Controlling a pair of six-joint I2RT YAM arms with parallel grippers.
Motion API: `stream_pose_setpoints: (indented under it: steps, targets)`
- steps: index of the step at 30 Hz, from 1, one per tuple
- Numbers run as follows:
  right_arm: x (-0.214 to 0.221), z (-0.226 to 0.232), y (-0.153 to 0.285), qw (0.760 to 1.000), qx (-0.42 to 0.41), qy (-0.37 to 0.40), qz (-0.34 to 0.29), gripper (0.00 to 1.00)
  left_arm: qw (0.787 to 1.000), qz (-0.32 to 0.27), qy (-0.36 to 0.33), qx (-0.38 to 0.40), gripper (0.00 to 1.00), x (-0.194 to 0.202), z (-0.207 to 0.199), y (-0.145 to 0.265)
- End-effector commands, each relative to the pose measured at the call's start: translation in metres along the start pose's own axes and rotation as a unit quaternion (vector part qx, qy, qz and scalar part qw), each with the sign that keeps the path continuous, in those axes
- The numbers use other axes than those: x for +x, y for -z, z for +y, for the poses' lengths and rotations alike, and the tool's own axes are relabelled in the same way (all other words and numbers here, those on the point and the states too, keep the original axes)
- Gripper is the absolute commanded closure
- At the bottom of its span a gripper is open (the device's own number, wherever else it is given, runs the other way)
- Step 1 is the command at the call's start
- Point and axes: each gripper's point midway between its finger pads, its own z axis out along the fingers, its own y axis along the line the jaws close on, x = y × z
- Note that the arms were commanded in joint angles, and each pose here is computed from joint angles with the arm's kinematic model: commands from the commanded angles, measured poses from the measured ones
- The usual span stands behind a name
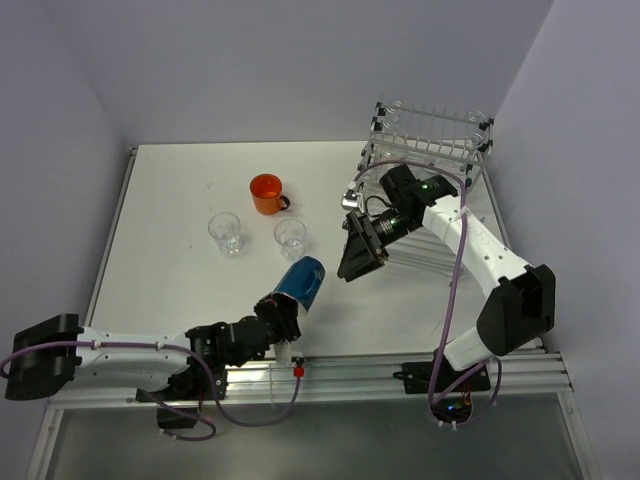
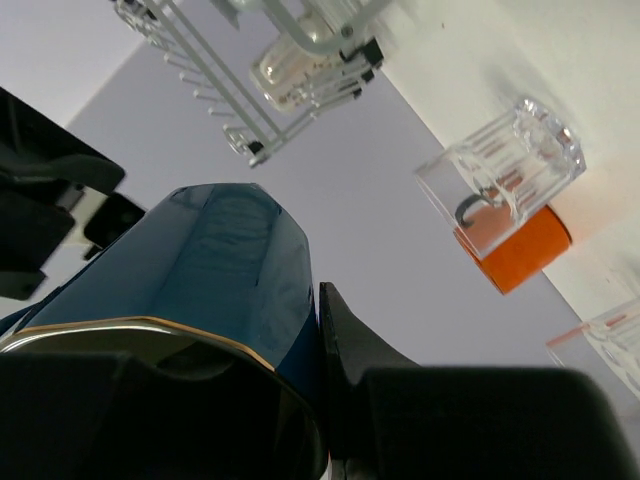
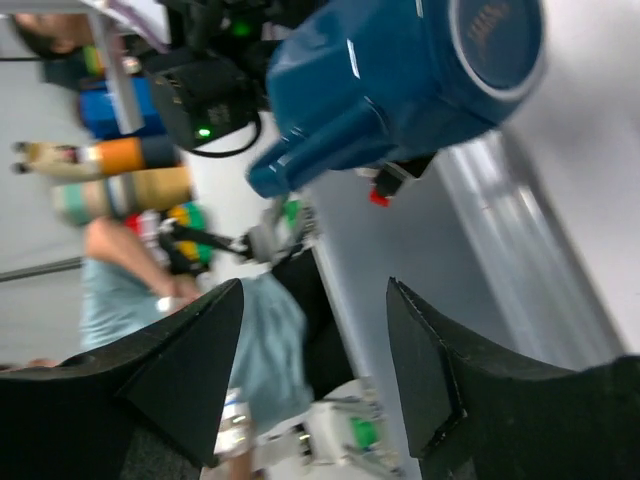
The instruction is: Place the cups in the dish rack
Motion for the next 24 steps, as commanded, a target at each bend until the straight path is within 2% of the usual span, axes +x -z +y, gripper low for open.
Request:
stream_pose_setpoints:
  steps: [1,2,4,6,9,11,15,19,24]
  targets:
    - [0.011,0.021,-0.003,0.995,-0.069,-0.067,0.021,0.33,0.993,0.016,-0.105,-0.052,1.0,0.004,0.052,0.006]
    - [0.01,0.019,-0.006,0.993,-0.085,-0.078,0.022,0.32,0.993,0.017,-0.104,-0.051,1.0,0.004,0.053,0.006]
    - [0.016,0.021,-0.01,0.978,-0.13,-0.159,0.038,0.31,0.993,0.005,-0.109,-0.048,1.0,-0.005,0.053,0.005]
    - [0.014,0.022,-0.016,0.966,-0.155,-0.201,0.052,0.31,0.993,-0.004,-0.11,-0.048,1.0,-0.009,0.055,0.006]
    - [0.027,0.012,-0.03,0.948,-0.172,-0.255,0.084,0.4,0.992,-0.017,-0.115,-0.04,1.0,-0.016,0.052,0.006]
    - [0.03,0.011,-0.034,0.949,-0.173,-0.25,0.089,0.4,0.993,-0.021,-0.114,-0.036,1.0,-0.02,0.051,0.005]
    - [0.028,0.004,-0.038,0.94,-0.162,-0.286,0.089,0.38,0.993,-0.023,-0.112,-0.022,1.0,-0.026,0.047,0.005]
    - [0.022,-0.01,-0.036,0.937,-0.147,-0.309,0.068,0.37,0.993,-0.028,-0.113,-0.008,1.0,-0.033,0.041,0.003]
    - [0.023,-0.025,-0.039,0.938,-0.122,-0.32,0.052,0.3,0.993,-0.029,-0.117,0.017,1.0,-0.035,0.033,0.002]
